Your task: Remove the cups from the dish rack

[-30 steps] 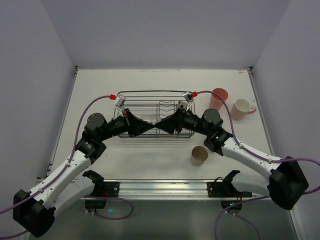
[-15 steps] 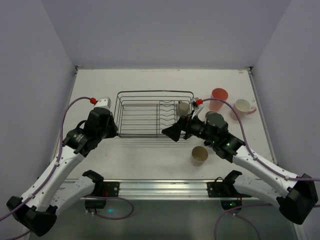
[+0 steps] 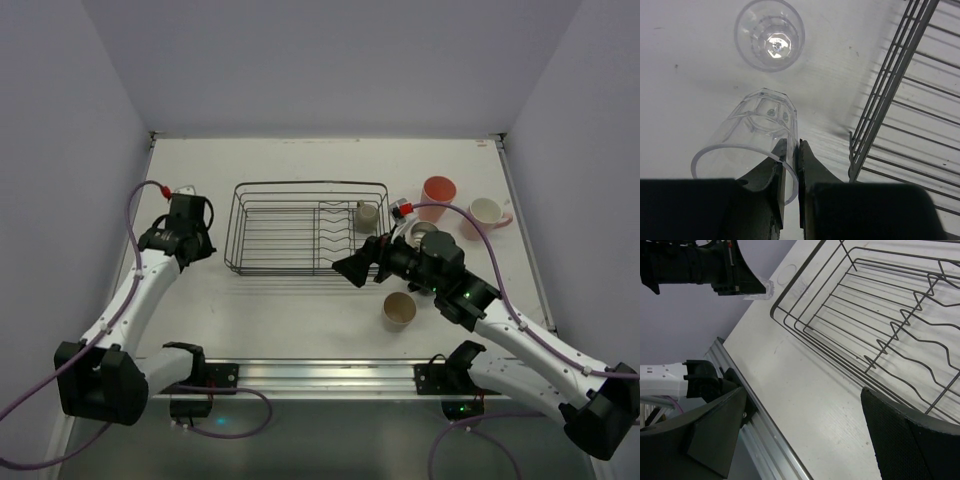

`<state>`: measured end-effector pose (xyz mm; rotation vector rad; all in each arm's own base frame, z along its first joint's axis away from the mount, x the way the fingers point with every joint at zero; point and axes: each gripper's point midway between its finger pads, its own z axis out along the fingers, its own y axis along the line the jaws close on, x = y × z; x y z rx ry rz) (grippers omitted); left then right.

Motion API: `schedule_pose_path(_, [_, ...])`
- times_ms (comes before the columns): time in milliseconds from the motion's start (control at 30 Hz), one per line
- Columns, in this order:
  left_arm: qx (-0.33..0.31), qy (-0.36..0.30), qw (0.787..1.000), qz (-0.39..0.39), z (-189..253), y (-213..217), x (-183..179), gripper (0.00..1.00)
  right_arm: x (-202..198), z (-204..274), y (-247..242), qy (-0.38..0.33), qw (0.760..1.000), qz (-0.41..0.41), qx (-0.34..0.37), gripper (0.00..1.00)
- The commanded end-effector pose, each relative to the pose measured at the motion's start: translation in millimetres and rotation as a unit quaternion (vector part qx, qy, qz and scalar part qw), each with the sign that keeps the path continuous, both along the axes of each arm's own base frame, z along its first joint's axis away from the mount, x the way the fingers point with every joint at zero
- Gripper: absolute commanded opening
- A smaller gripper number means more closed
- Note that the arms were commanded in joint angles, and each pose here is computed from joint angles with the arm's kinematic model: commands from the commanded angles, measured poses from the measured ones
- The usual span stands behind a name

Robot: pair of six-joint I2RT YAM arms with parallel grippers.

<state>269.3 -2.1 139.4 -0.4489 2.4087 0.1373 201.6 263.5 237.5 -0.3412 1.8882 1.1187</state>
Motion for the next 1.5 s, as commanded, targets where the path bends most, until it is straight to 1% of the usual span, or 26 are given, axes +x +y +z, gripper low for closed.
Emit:
schedule_pose_path(0, [-0.010, 0.015, 1.000, -0.017, -20, -5, 13, 0.05, 5, 13, -4, -0.023, 1.000, -0.015, 0.002, 0.99])
schedule_pose_path(33, [-0.013, 0.023, 0.999, -0.019, -28, -7, 11, 0.07, 8, 12, -7, -0.023, 0.999, -0.024, -0.003, 0.99])
schedule_pose_path(267, [-0.023, 0.071, 0.997, -0.024, -62, -9, 9, 0.08, 13, 6, -11, -0.019, 0.999, -0.041, -0.019, 0.99])
schedule_pose_path(300, [-0.021, 0.072, 0.997, -0.023, -64, -8, 9, 0.09, 13, 6, -11, -0.020, 0.999, -0.042, -0.020, 0.99])
schedule_pose_path(367, [-0.021, 0.083, 0.996, -0.023, -72, -7, 8, 0.14, 14, 4, -11, -0.019, 0.999, -0.043, -0.022, 0.99])
schedule_pose_path(433, [-0.034, 0.087, 0.995, -0.029, -76, -11, 10, 0.18, 16, 4, -11, -0.019, 0.998, -0.046, -0.024, 0.99])
schedule_pose_path(467, [-0.033, 0.093, 0.995, -0.030, -80, -10, 10, 0.19, 17, 3, -11, -0.018, 0.998, -0.048, -0.025, 0.99])
schedule_pose_path(667, [-0.023, 0.085, 0.996, -0.031, -78, -4, 15, 0.26, 27, -5, -14, -0.017, 0.996, -0.070, -0.044, 0.99])
schedule_pose_path(700, [-0.021, 0.079, 0.996, -0.031, -76, -3, 17, 0.29, 30, -8, -13, -0.016, 0.996, -0.072, -0.051, 0.99])
schedule_pose_path(833, [-0.020, 0.069, 0.997, -0.032, -73, -2, 16, 0.33, 39, -13, -17, -0.008, 0.993, -0.091, -0.074, 0.99])
schedule_pose_path(933, [-0.032, 0.034, 0.998, -0.036, -56, -6, 20, 0.35, 47, -12, -22, -0.008, 0.990, -0.109, -0.089, 0.97])
schedule_pose_path(967, [-0.041, 0.007, 0.998, -0.039, -42, -10, 22, 0.35, 52, -17, -24, -0.003, 0.987, -0.121, -0.103, 0.95])
schedule_pose_path(1000, [-0.057, -0.010, 0.997, -0.050, -32, -16, 23, 0.36, 60, -13, -28, -0.010, 0.984, -0.140, -0.114, 0.90])
schedule_pose_path(1067, [-0.070, -0.061, 0.994, -0.063, 0, -22, 27, 0.38, 71, -30, -38, 0.007, 0.972, -0.170, -0.160, 0.85])
schedule_pose_path(1133, [-0.084, -0.099, 0.988, -0.082, 24, -30, 29, 0.41, 82, -31, -45, 0.013, 0.963, -0.192, -0.186, 0.81])
schedule_pose_path(1200, [-0.091, -0.144, 0.980, -0.100, 51, -35, 27, 0.44, 96, -39, -52, 0.018, 0.952, -0.219, -0.214, 0.74])
schedule_pose_path(1233, [-0.092, -0.172, 0.975, -0.108, 68, -36, 24, 0.47, 100, -43, -56, 0.024, 0.947, -0.226, -0.226, 0.68])
schedule_pose_path(1267, [-0.104, -0.186, 0.969, -0.127, 76, -43, 22, 0.48, 105, -46, -60, 0.028, 0.942, -0.236, -0.236, 0.65])
schedule_pose_path(1300, [-0.109, -0.207, 0.962, -0.139, 84, -48, 22, 0.50, 115, -51, -66, 0.032, 0.932, -0.251, -0.259, 0.63])
schedule_pose_path(1333, [-0.114, -0.235, 0.953, -0.152, 98, -51, 18, 0.52, 120, -53, -69, 0.032, 0.927, -0.257, -0.272, 0.59])
schedule_pose_path(1367, [-0.127, -0.258, 0.941, -0.176, 108, -61, 17, 0.53, 129, -46, -73, 0.025, 0.922, -0.264, -0.282, 0.58])
schedule_pose_path(1400, [-0.133, -0.268, 0.935, -0.190, 109, -66, 14, 0.56, 134, -61, -78, 0.038, 0.911, -0.264, -0.313, 0.57])
schedule_pose_path(1467, [-0.144, -0.294, 0.916, -0.232, 122, -79, 6, 0.59, 145, -63, -82, 0.036, 0.902, -0.261, -0.342, 0.55])
